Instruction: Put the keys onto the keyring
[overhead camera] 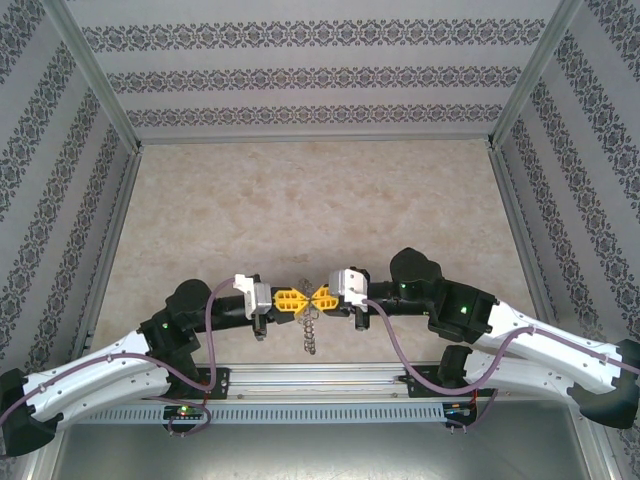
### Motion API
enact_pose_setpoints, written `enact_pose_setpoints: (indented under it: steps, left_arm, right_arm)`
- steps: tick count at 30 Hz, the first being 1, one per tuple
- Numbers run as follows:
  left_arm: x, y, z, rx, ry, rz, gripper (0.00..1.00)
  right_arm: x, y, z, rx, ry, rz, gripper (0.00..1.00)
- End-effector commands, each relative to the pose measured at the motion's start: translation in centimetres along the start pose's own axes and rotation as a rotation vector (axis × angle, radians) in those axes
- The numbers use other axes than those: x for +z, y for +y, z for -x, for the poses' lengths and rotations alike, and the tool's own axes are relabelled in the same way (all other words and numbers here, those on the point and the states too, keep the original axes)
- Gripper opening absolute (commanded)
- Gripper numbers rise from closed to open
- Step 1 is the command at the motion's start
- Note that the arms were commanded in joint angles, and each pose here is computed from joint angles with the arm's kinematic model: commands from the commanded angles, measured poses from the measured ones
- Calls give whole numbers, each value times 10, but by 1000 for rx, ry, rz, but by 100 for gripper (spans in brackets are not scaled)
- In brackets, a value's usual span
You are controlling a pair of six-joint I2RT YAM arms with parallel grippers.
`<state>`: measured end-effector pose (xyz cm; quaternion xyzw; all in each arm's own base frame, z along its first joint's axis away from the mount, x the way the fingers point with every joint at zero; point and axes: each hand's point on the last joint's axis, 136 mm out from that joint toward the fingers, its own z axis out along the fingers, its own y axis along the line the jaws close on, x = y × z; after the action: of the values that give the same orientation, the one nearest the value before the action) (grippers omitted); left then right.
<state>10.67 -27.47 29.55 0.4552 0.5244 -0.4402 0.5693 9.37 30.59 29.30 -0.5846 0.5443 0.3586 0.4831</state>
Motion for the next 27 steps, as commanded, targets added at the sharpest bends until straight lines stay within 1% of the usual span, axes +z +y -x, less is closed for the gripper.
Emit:
enact_pose_setpoints:
  steps: [1, 3, 6, 8, 10, 11, 15, 20, 24, 26, 27]
  left_arm:
    - [-3, 7, 10, 48, 67, 48, 9]
    - [-6, 14, -6, 54, 175, 87, 19]
    - [-8, 20, -20, 59, 305, 111, 24]
    - [-9, 24, -27, 68, 379, 122, 25]
    - [-8, 26, -31, 78, 428, 119, 19]
    - [-7, 27, -31, 81, 440, 114, 18]
    - [0, 28, -32, 84, 444, 102, 18]
    - [6, 30, -33, 66, 426, 109, 16]
    - [10, 31, -29, 44, 380, 121, 15]
    - [11, 30, -26, 32, 348, 117, 17]
    - [12, 29, -24, 26, 334, 111, 20]
  right_arm:
    - [-5, -11, 6, -35, 32, -47, 0]
    - [-6, -17, -1, -56, 92, -77, 0]
    - [-4, -22, -10, -86, 175, -96, 0]
    - [-1, -23, -13, -116, 226, -103, 0]
    - [3, -23, -19, -145, 280, -111, 0]
    - [6, -23, -21, -156, 301, -112, 0]
    - [13, -23, -26, -183, 356, -120, 0]
    - [15, -11, -20, -172, 314, -76, 0]
    - [15, -7, -19, -159, 290, -58, 0]
    - [16, -6, -18, -148, 282, -56, 0]
    - [17, -7, -19, -144, 283, -65, 0]
